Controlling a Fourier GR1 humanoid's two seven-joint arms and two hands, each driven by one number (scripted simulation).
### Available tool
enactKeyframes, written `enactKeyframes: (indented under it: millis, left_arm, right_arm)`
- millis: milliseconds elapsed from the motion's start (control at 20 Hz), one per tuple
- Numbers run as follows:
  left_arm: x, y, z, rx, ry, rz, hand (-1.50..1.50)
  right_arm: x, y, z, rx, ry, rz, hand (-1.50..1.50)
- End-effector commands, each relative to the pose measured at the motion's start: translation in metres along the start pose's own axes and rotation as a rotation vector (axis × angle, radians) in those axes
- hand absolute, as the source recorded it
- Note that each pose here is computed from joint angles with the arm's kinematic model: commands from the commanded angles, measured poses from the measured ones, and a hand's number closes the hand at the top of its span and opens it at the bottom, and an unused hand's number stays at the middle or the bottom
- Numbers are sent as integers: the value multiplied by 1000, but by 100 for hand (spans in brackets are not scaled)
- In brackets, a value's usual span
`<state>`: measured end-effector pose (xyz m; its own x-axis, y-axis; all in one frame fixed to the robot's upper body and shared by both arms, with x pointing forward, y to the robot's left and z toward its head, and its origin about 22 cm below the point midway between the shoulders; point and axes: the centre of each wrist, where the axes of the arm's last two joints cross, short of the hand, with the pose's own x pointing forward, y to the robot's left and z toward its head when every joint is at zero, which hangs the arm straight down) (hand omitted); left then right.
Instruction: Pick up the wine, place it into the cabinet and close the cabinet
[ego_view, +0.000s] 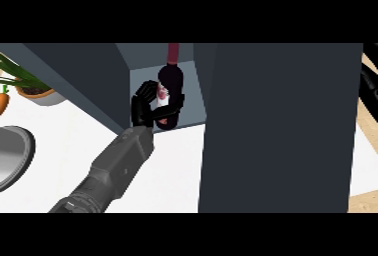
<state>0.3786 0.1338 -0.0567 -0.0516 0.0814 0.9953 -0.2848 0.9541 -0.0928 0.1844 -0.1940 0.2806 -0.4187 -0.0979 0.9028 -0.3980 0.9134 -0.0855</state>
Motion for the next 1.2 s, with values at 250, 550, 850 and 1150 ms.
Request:
enactKeyframes:
  millis: [250, 550, 850, 1150]
  left_arm:
    - [26, -21, -14, 3, -29, 0, 150]
    - [53, -42, -27, 36, -33, -24, 150]
    - [64, -47, -33, 28, 6, -10, 150]
    - [67, -49, -36, 41, 27, 5, 150]
  right_arm:
    - [3, -6, 6, 1, -7, 10, -150]
    - [-1, -8, 5, -12, -16, -17, -150]
    - [-5, -15, 11, -27, 4, 20, -150]
    - [-5, -15, 10, -54, -13, 18, -150]
